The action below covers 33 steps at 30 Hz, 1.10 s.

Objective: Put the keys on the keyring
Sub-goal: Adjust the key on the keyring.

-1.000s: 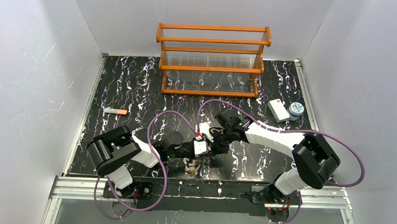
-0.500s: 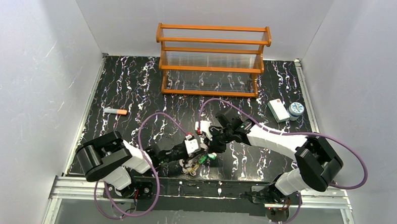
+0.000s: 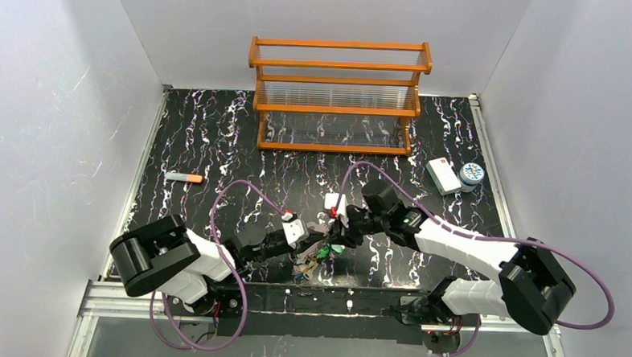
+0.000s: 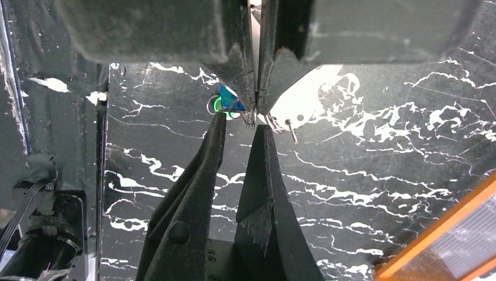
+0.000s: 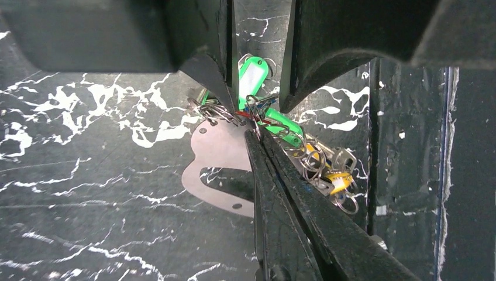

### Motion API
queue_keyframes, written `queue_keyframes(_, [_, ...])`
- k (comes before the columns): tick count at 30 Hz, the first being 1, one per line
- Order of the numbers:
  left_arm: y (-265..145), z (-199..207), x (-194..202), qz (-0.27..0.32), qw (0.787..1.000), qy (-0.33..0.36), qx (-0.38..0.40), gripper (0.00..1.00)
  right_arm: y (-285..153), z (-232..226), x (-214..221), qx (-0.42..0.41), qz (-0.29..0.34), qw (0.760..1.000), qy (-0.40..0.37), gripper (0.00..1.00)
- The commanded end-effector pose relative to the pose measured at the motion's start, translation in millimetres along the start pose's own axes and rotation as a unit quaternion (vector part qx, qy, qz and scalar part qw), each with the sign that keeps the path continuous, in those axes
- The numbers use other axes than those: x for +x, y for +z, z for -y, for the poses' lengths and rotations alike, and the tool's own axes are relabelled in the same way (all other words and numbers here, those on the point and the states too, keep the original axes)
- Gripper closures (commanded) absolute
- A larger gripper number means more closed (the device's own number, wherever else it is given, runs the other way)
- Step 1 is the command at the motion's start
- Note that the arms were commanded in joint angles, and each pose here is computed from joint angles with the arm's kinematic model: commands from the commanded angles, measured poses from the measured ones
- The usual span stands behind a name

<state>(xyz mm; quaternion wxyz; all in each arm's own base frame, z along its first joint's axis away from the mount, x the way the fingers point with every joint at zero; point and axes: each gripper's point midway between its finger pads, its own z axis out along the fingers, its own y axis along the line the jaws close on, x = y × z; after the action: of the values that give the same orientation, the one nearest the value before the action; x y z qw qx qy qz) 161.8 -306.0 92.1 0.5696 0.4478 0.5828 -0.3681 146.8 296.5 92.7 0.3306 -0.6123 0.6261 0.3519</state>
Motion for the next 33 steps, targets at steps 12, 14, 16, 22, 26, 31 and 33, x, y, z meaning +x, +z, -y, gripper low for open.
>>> queue_keyframes(12, [-2.9,1.2,-37.2,0.066,0.998,0.01,0.003,1.0,-15.6,3.8,-37.8,0.038,0.102,0.992,-0.065,0.54])
queue_keyframes(14, [-2.6,0.5,-37.9,0.066,0.998,0.011,0.002,1.0,-14.3,-0.1,-35.4,0.029,0.104,0.992,-0.066,0.59])
queue_keyframes(16, [-2.3,0.7,-38.4,0.067,0.998,0.012,0.003,1.0,-13.3,-3.2,-33.8,0.021,0.106,0.992,-0.068,0.64])
queue_keyframes(22, [-1.7,0.3,-40.2,0.069,0.998,0.013,0.002,1.0,-15.2,-5.3,-31.2,0.025,0.113,0.99,-0.077,0.59])
queue_keyframes(26, [-0.9,0.8,-42.6,0.073,0.997,0.015,0.005,1.0,-15.5,-5.1,-29.8,0.032,0.121,0.989,-0.081,0.54])
queue_keyframes(31, [0.1,2.2,-44.2,0.075,0.997,0.016,0.01,1.0,-12.5,-0.7,-34.7,0.033,0.126,0.988,-0.082,0.55])
queue_keyframes(33, [0.4,2.4,-44.3,0.075,0.997,0.016,0.011,1.0,-11.7,-0.5,-38.6,0.029,0.131,0.987,-0.086,0.6])
